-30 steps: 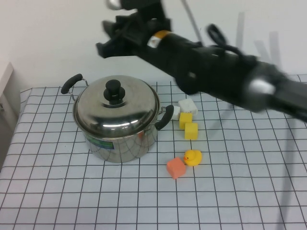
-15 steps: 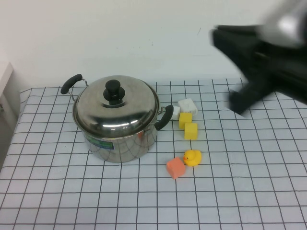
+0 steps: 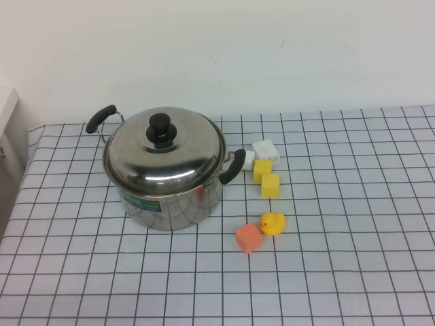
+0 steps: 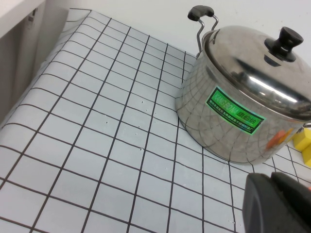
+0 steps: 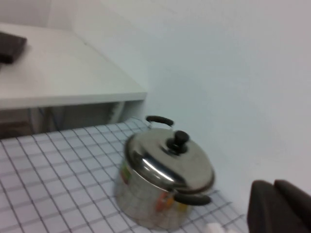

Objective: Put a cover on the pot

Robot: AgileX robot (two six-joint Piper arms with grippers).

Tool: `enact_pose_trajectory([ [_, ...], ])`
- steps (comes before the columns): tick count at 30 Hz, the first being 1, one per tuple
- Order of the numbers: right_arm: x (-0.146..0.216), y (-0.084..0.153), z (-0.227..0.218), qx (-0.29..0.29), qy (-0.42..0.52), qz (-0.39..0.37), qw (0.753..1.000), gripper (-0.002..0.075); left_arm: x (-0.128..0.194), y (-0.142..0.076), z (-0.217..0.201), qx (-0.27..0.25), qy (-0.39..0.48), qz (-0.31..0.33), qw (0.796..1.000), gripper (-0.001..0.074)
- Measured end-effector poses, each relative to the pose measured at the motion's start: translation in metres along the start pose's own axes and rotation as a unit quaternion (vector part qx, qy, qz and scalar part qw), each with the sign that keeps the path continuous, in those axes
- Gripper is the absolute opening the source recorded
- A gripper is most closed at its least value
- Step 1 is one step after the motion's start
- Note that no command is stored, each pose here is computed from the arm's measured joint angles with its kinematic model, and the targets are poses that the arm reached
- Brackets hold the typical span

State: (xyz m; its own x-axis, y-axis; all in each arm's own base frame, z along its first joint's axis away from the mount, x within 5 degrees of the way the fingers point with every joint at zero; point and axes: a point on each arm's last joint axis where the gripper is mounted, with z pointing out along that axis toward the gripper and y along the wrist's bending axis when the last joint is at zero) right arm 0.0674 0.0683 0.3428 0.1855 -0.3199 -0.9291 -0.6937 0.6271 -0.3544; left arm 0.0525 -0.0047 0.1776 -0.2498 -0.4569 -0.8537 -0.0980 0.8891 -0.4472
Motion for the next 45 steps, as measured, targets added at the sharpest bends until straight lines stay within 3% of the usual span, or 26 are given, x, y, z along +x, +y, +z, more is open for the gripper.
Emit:
enact_pose_trajectory([
  [3,0.016,0.005,-0.012,0.009,0.001,-0.016,1.000,-0.0002,0.000,0.000,0.000,0.000,0.000,0.000,1.000,-0.0002],
  [12,0.052,0.018,-0.009,0.009,0.021,0.035,0.999,-0.0002,0.000,0.000,0.000,0.000,0.000,0.000,1.000,-0.0002],
  [16,0.073,0.023,-0.001,0.038,-0.017,0.045,0.998,-0.0002,0.000,0.000,0.000,0.000,0.000,0.000,1.000,-0.0002],
  [19,0.096,0.025,0.002,0.077,-0.034,0.068,0.994,-0.0002,0.000,0.000,0.000,0.000,0.000,0.000,1.000,-0.0002],
  [23,0.128,0.018,0.000,0.174,0.003,0.074,0.982,-0.0002,0.000,0.000,0.000,0.000,0.000,0.000,1.000,-0.0002],
  [28,0.145,0.001,-0.014,0.308,0.061,0.056,0.948,-0.0002,0.000,0.000,0.000,0.000,0.000,0.000,1.000,-0.0002],
  [34,0.149,-0.009,-0.034,0.422,0.085,0.039,0.902,-0.0002,0.000,0.000,0.000,0.000,0.000,0.000,1.000,-0.0002],
  [37,0.155,-0.010,-0.040,0.454,0.105,0.040,0.884,-0.0002,0.000,0.000,0.000,0.000,0.000,0.002,1.000,-0.0002],
  [45,0.151,-0.006,-0.046,0.471,0.065,0.061,0.878,-0.0002,0.000,0.000,0.000,0.000,0.000,0.002,1.000,-0.0003],
])
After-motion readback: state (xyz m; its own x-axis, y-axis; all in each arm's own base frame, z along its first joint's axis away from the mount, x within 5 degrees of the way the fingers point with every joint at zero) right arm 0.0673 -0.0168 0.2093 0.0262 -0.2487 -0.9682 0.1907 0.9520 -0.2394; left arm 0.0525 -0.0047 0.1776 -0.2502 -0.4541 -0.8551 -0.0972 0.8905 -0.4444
